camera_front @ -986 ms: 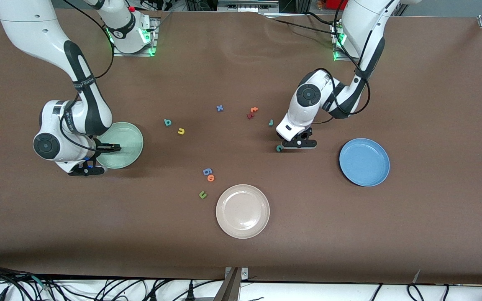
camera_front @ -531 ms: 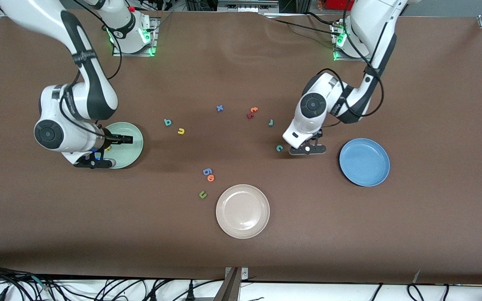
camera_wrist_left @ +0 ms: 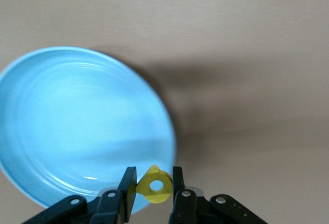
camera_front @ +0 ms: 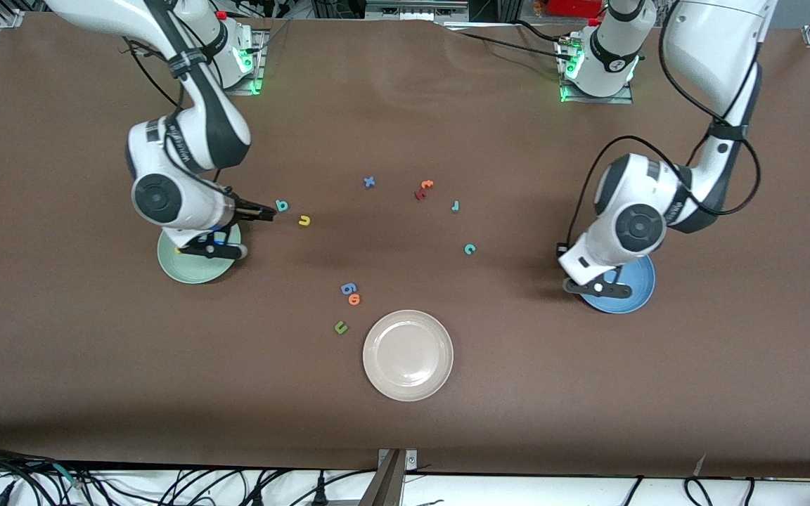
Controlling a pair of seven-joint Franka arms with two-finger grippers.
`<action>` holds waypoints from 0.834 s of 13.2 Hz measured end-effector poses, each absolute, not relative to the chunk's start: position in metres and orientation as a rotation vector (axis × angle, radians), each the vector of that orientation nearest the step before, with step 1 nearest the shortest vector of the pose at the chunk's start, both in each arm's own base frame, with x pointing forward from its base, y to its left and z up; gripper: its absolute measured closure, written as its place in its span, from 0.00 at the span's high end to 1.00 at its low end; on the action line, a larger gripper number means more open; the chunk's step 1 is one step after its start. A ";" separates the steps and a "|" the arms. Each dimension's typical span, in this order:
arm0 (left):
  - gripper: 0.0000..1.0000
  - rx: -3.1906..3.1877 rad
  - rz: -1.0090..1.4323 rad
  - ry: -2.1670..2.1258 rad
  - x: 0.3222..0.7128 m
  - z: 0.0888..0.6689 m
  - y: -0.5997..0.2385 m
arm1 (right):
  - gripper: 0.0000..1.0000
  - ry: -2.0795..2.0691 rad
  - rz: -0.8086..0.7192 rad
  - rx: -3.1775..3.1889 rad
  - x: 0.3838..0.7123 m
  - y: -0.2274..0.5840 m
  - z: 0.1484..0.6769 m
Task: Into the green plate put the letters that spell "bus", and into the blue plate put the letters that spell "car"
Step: 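Place the yellow d on the blue plate with the left gripper, then grasp the teal q and teal c with the right and left grippers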
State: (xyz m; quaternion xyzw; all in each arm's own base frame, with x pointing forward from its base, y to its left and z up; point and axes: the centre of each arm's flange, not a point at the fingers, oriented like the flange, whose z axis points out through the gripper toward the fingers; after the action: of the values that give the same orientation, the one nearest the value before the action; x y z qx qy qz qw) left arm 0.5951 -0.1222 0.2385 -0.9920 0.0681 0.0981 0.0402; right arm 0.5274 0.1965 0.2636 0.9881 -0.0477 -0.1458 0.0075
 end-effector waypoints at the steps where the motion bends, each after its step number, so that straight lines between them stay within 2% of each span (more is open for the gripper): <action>1: 0.33 -3.042 0.306 0.230 0.598 0.238 -0.107 | 0.99 -0.127 -0.393 3.119 0.515 0.209 0.249; 4: 0.33 -3.049 0.317 0.300 0.603 0.238 -0.074 | 0.99 -0.037 -0.297 3.167 0.475 0.225 0.209; 5: 0.39 -3.050 0.320 0.326 0.603 0.237 -0.068 | 0.99 0.013 -0.305 3.166 0.468 0.226 0.204; 10: 0.93 -3.056 0.316 0.321 0.603 0.238 -0.077 | 0.99 0.265 -0.345 3.146 0.456 0.220 0.192; 11: 1.00 -3.063 0.309 0.278 0.601 0.239 -0.092 | 0.99 0.292 -0.342 3.137 0.455 0.220 0.192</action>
State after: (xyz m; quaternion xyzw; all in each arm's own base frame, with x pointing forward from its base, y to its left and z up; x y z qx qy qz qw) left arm 0.6011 -0.0921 0.2392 -0.9906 0.0899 0.1001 0.0251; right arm 0.4550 0.2201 0.1917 0.9898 0.0922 -0.1078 -0.0135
